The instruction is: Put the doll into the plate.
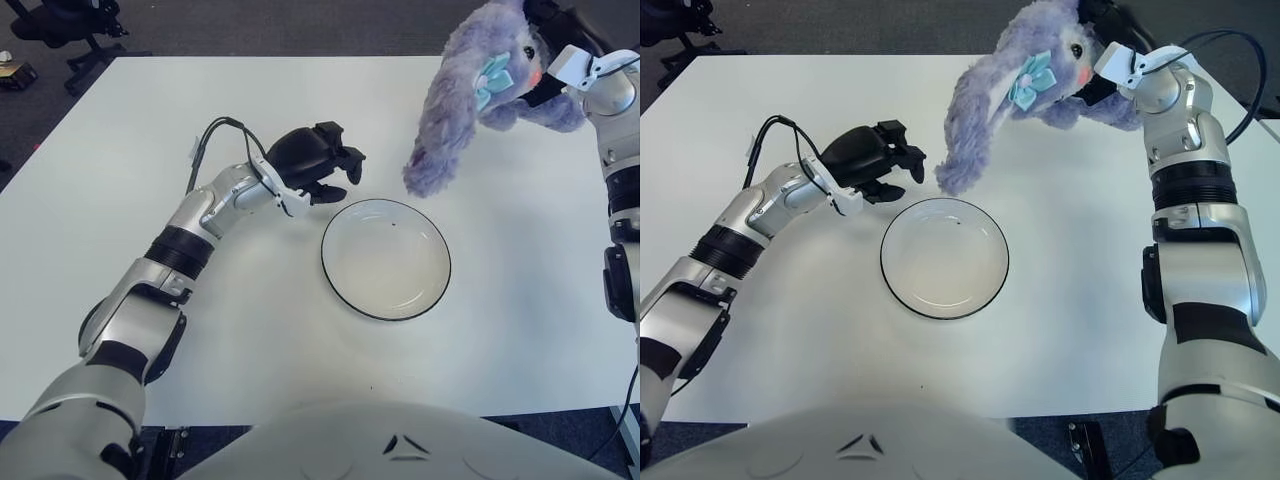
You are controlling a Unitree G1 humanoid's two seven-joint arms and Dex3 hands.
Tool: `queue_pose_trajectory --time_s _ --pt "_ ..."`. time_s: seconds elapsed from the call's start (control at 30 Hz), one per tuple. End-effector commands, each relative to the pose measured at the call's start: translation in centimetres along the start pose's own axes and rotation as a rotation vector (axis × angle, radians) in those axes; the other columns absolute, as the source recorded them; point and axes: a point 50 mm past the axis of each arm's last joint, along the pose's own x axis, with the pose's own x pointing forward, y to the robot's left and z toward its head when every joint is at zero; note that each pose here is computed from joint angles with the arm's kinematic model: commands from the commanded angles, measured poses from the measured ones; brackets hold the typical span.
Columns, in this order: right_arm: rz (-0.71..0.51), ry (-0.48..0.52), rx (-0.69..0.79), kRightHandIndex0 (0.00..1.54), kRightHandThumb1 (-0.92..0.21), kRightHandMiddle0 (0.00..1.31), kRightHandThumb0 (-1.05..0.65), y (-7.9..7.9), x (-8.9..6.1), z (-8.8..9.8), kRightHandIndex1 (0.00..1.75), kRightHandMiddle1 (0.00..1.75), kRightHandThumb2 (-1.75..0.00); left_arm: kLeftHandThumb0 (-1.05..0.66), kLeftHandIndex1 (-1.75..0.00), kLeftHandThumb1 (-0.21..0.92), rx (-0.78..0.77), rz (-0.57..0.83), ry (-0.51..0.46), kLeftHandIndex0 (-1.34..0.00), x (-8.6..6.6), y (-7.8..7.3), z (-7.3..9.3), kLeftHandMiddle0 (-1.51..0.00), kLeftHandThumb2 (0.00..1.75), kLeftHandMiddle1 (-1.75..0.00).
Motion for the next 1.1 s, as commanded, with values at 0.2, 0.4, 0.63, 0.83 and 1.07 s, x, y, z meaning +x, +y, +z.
queue_pose_trajectory --time_s 0.2,0.4,0.63,0.83,1.07 --pt "-0.022 -0.001 -0.018 0.48 -0.47 0.52 0.42 -0.9 -0.1 0.2 1.75 1.75 -1.11 -0.59 -1.23 0.92 -0.164 -0.010 -0.033 -0.56 -0.5 0.7 1.1 -0.55 1.05 -0.66" --pt "-0.023 0.004 -0.025 0.48 -0.47 0.52 0.42 -0.9 -0.2 0.2 1.75 1.75 -1.11 -0.65 -1.16 0.92 -0.270 -0.031 -0.049 -0.57 -0.8 1.1 2.1 -0.59 1.08 -0.55" --pt "-0.022 0.004 -0.032 0.48 -0.47 0.52 0.42 -0.9 -0.2 0.2 1.75 1.75 -1.11 -0.67 -1.18 0.92 -0.340 -0.058 -0.053 -0.58 -1.0 1.2 2.4 -0.61 1.08 -0.49" --pt "-0.022 0.004 -0.036 0.48 -0.47 0.52 0.42 -0.9 -0.2 0.2 1.75 1.75 -1.11 -0.67 -1.25 0.92 -0.385 -0.081 -0.056 -0.58 -1.1 1.2 2.4 -0.62 1.06 -0.45" --pt "-0.020 0.006 -0.045 0.48 -0.48 0.52 0.42 -1.0 -0.2 0.2 1.75 1.75 -1.10 -0.67 -1.27 0.92 -0.368 -0.102 -0.052 -0.59 -1.4 0.9 2.5 -0.61 1.04 -0.43"
